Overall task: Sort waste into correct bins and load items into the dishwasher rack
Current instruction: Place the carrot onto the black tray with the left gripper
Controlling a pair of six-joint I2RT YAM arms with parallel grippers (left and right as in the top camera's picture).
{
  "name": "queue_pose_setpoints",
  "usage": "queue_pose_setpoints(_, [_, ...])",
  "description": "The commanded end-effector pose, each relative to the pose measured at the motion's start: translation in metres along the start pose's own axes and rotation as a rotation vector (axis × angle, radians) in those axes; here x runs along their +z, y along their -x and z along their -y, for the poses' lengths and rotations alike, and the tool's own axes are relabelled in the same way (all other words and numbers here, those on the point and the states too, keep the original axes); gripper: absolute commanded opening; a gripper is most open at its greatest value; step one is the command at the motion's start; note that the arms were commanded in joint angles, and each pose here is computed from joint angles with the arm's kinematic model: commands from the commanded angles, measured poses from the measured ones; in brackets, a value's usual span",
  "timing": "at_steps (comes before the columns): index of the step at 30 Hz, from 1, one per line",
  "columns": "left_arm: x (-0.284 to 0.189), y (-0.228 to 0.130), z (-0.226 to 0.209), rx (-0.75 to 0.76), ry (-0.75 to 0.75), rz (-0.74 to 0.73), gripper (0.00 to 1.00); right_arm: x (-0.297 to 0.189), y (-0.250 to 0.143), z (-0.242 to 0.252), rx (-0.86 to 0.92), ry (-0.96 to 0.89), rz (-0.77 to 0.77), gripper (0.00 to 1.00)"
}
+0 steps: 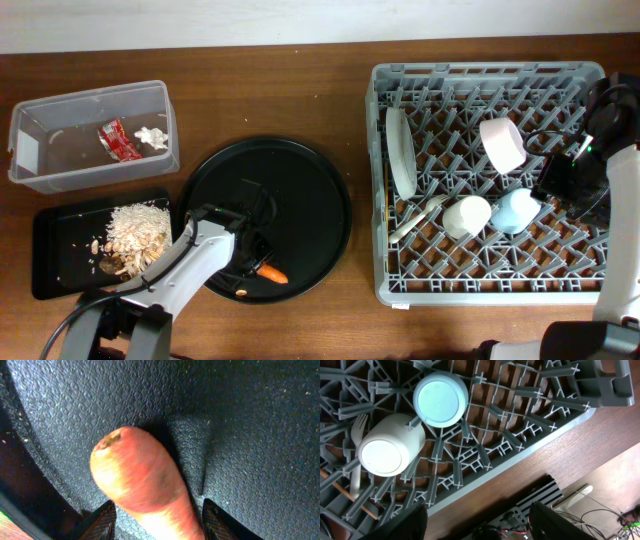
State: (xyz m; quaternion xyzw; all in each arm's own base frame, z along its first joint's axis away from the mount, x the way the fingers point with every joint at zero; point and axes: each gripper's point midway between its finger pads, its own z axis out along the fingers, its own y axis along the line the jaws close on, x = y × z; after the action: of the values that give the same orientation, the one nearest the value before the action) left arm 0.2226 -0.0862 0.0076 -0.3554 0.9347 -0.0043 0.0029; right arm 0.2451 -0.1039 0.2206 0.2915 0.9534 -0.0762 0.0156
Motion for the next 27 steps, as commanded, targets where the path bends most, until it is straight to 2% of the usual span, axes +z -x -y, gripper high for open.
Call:
queue_pose_setpoints(1, [0.004,0.001,0.000,-0.009,0.008,0.007,0.54,-0.003,-0.001,0.001,0.009,0.005,0.008,0.68])
queue_pose_setpoints(9, [0.014,-0.005,0.003,-0.009,0.012,-0.037,0.48,-0.003,-0.001,0.001,0.010,0.005,0.008,0.68])
queue_pose_setpoints(13, [0.014,-0.007,-0.002,-0.010,0.031,-0.046,0.37,-0.003,-0.001,0.001,0.009,0.005,0.008,0.68])
queue_pose_setpoints(15, [0.014,-0.005,-0.001,-0.010,0.030,-0.040,0.35,-0.003,-0.001,0.001,0.009,0.005,0.008,0.68])
queue_pose_setpoints(17, [0.010,0.007,0.000,0.030,0.029,-0.004,0.30,-0.003,-0.001,0.001,0.009,0.005,0.008,0.68])
queue_pose_setpoints(21, [-0.002,0.029,-0.001,0.018,0.015,0.004,0.28,-0.003,-0.001,0.001,0.009,0.005,0.008,0.68])
queue_pose_setpoints(23, [-0.011,0.048,0.001,0.042,-0.010,0.023,0.22,-0.003,-0.001,0.001,0.009,0.005,0.008,0.68])
queue_pose_setpoints(27, [-0.034,0.080,-0.008,0.011,-0.026,0.044,0.21,-0.003,-0.001,0.001,0.009,0.005,0.008,0.68])
